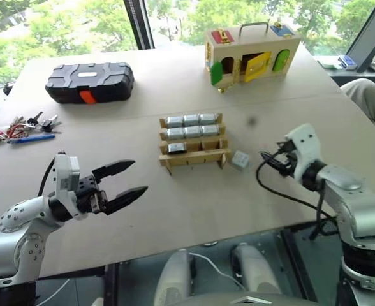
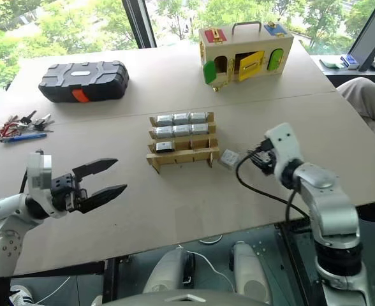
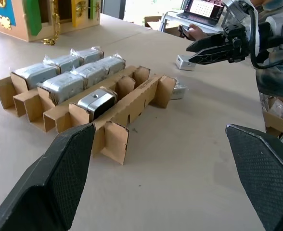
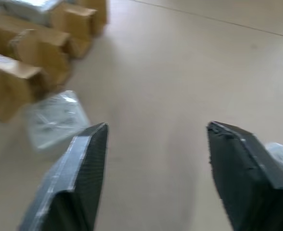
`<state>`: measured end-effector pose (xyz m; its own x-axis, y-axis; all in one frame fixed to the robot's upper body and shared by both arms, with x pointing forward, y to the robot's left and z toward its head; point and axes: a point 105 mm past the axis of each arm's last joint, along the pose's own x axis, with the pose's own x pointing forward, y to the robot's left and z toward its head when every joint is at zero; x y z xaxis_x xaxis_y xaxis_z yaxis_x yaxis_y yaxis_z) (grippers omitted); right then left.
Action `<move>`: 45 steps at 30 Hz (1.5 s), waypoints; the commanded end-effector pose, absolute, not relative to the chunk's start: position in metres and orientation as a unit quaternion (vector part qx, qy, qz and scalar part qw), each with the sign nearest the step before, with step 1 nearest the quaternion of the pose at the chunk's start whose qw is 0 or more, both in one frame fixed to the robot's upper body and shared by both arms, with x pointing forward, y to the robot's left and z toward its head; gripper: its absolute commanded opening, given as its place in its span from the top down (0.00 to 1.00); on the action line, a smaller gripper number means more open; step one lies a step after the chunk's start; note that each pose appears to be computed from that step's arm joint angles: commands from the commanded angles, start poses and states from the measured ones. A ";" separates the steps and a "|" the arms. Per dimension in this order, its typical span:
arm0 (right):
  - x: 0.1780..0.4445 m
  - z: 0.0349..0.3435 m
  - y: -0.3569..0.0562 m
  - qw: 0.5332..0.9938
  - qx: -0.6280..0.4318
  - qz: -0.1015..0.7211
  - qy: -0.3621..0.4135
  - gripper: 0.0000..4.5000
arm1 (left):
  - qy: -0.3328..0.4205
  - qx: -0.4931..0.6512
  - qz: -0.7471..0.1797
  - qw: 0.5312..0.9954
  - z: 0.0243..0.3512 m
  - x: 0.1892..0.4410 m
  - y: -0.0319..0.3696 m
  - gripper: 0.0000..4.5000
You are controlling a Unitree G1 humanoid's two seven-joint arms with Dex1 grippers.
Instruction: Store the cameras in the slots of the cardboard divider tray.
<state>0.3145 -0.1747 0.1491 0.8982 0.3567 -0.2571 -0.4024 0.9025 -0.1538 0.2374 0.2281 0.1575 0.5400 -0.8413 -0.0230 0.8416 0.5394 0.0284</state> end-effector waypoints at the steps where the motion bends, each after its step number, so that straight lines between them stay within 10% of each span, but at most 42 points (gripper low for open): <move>1: 0.320 0.150 -0.213 0.976 -0.129 0.127 0.119 0.02 | -0.005 0.028 -0.503 0.864 0.165 0.238 0.220 0.00; 24: 0.368 0.113 -0.237 0.976 -0.067 0.152 0.138 0.02 | -0.026 0.041 -0.545 0.837 0.188 0.246 0.200 0.00; 30: 0.363 0.118 -0.229 0.974 -0.084 0.172 0.123 0.56 | -0.020 -0.012 -0.512 0.859 0.202 0.256 0.186 0.00; 45: 0.298 0.227 -0.064 0.836 -0.373 0.371 -0.153 0.56 | 0.157 -0.176 -0.514 0.825 0.233 0.302 0.093 0.00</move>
<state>0.3010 -0.0675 0.2116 0.6701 0.7385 -0.0744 -0.5694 0.4472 -0.6898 0.2961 0.0919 0.2297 0.3949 -0.9159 -0.0718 0.8056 0.3828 -0.4522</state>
